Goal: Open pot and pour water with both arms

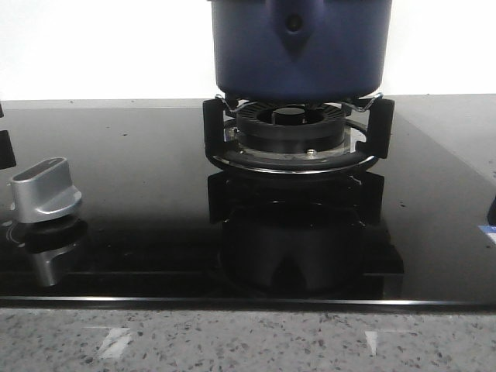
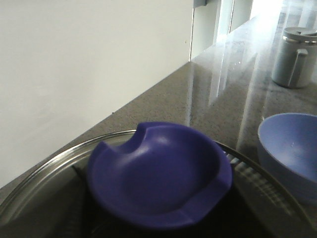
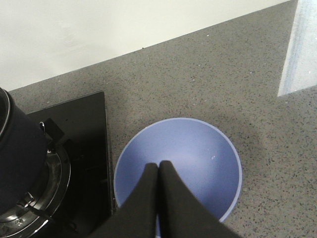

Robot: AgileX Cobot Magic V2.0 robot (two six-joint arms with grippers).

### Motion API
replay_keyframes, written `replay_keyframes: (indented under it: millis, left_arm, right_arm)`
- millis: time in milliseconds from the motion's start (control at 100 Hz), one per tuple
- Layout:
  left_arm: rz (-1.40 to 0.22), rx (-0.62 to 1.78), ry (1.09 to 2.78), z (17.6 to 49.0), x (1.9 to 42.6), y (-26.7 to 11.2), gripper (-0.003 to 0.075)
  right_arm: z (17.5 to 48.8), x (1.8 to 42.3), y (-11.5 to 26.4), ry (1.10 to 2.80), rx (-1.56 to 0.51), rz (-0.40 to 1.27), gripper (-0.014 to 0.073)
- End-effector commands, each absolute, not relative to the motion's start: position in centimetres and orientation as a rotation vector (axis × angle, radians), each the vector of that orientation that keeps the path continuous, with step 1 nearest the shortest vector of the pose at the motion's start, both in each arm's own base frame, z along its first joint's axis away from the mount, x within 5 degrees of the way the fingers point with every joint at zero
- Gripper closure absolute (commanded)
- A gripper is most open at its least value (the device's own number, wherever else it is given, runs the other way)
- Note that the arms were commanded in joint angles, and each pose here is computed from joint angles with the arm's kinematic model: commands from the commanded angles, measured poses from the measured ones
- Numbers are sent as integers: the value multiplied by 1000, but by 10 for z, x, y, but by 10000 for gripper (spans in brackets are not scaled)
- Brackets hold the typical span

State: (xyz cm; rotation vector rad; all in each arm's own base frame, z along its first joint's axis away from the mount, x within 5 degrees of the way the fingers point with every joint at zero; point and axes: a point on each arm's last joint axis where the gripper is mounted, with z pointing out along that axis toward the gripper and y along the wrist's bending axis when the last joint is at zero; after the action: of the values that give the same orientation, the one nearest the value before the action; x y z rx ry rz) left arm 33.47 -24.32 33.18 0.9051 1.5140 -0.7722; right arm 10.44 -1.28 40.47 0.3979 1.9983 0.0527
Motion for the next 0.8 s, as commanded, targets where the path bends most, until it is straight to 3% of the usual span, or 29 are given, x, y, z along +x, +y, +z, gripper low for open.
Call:
replay_keyframes:
  millis: [0, 270, 510, 790]
  left_arm:
    - [-810, 833, 1428, 365, 328, -240, 449]
    - [-854, 858, 1398, 367, 324, -242, 433]
    - [-880, 861, 1392, 368, 322, -243, 177]
    - [-856, 844, 1359, 385, 314, -236, 171]
  right_arm:
    - [421, 103, -13, 1903, 362, 46, 662]
    - [422, 104, -13, 1890, 358, 48, 662]
    - [422, 104, -13, 1888, 358, 49, 662]
    - [423, 104, -13, 1877, 354, 51, 662]
